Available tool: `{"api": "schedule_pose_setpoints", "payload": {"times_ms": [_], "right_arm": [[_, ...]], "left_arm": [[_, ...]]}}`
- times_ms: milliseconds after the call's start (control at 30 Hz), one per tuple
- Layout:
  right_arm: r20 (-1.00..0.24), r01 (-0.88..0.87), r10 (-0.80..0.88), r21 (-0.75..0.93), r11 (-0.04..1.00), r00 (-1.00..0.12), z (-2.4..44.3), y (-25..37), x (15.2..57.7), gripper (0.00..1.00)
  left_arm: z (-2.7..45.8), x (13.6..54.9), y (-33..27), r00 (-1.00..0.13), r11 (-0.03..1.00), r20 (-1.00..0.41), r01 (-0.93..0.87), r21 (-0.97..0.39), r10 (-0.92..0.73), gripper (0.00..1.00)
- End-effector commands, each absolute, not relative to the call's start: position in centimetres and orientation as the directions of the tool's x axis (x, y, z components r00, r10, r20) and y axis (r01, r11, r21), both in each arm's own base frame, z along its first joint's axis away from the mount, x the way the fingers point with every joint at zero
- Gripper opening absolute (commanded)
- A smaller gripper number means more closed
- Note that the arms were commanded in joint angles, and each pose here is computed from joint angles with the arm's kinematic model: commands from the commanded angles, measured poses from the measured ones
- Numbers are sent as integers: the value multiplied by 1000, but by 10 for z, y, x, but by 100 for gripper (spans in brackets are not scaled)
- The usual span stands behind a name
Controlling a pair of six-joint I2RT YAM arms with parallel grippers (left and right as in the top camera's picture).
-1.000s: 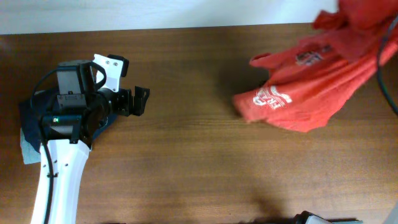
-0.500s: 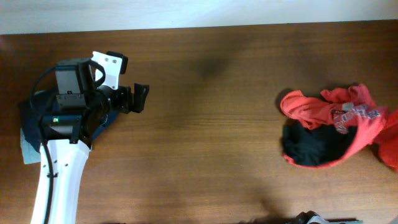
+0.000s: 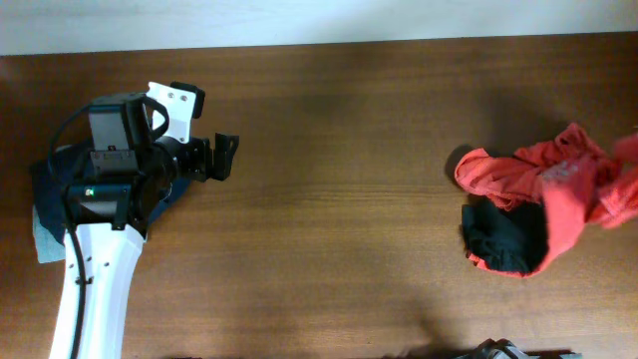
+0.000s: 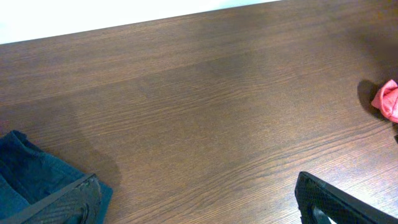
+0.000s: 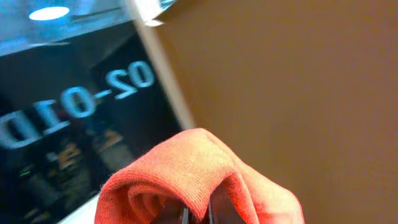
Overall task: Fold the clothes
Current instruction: 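Grasp the top red sweatshirt with the right gripper and lift it, then drop the red sweatshirt onto the table center with the right gripper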
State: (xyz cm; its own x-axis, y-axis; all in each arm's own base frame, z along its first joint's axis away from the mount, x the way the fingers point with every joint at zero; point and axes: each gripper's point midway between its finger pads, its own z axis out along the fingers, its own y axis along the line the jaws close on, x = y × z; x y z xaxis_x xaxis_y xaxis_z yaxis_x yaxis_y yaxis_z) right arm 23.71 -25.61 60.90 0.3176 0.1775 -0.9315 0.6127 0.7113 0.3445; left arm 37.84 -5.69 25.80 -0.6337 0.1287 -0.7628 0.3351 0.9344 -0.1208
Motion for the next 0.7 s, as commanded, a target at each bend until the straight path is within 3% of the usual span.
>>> {"api": "schedule_pose_setpoints", "payload": {"times_ms": [0, 67, 100, 233, 367, 533, 600, 667], "right_arm": [[-914, 600, 195, 384, 702, 356, 614, -260, 233, 4], [-905, 449, 258, 396, 801, 337, 619, -237, 256, 4], [-894, 271, 317, 405, 873, 316, 628, -208, 277, 4], [-885, -147, 407, 382, 912, 225, 650, -128, 309, 4], [-882, -373, 469, 423, 826, 38, 631, -58, 344, 4], [-853, -472, 476, 517, 714, -213, 581, 10, 392, 4], [-810, -527, 444, 586, 615, -383, 546, 63, 419, 4], [-790, -556, 411, 612, 563, -454, 529, 94, 430, 4]], "left_arm": [[264, 382, -57, -615, 933, -775, 346, -97, 148, 99], [263, 382, -57, -616, 933, -773, 348, -94, 152, 99], [263, 382, -56, -611, 931, -774, 356, -82, 165, 99], [262, 384, -52, -615, 939, -771, 337, -66, 166, 99], [260, 386, -42, -622, 955, -765, 295, -29, 169, 99], [259, 388, -30, -629, 970, -758, 244, 16, 171, 99], [258, 389, -26, -632, 973, -756, 227, 31, 172, 99], [258, 389, -26, -632, 973, -756, 227, 31, 171, 99]]}}
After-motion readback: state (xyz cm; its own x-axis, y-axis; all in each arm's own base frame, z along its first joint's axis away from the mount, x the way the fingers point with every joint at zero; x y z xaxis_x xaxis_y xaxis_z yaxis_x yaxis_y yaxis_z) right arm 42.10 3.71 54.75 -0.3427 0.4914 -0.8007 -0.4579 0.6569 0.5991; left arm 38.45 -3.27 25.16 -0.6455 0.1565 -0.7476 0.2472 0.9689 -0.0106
